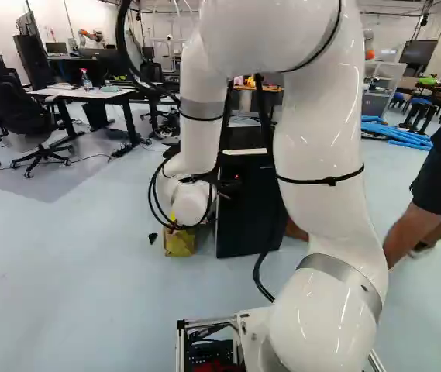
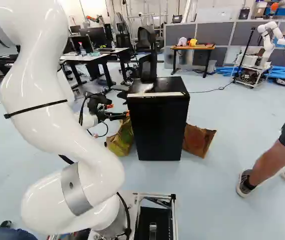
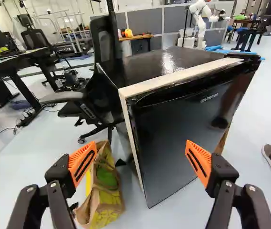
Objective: Grab a drink from the fridge
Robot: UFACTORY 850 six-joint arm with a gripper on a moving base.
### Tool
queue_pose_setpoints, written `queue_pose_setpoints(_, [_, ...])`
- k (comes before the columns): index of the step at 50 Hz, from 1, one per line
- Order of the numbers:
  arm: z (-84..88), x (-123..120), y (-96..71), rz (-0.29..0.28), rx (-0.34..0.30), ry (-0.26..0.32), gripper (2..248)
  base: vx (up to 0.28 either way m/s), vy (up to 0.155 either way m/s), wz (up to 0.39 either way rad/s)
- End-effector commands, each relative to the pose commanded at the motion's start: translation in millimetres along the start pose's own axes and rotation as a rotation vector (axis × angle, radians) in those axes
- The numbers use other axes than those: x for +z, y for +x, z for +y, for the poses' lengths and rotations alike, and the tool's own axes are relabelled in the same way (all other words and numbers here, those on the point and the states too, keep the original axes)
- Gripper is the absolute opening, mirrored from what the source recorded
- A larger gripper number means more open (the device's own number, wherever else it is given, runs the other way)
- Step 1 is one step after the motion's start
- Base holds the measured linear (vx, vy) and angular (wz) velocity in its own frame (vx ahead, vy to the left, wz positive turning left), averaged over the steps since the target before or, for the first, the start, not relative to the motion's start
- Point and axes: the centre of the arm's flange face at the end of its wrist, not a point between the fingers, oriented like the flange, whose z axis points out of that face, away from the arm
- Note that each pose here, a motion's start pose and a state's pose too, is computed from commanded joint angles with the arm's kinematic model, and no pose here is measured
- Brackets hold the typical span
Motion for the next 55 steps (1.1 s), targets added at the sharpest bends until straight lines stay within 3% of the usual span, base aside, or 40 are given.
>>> queue_pose_setpoints(28, [-11.1, 5, 4.4, 0.101, 0.039, -0.084, 247, 0.0, 0.0, 0.0])
queue_pose_setpoints(55, [-21.0, 19, 6.7, 0.116, 0.066, -0.119, 247, 0.0, 0.0, 0.0])
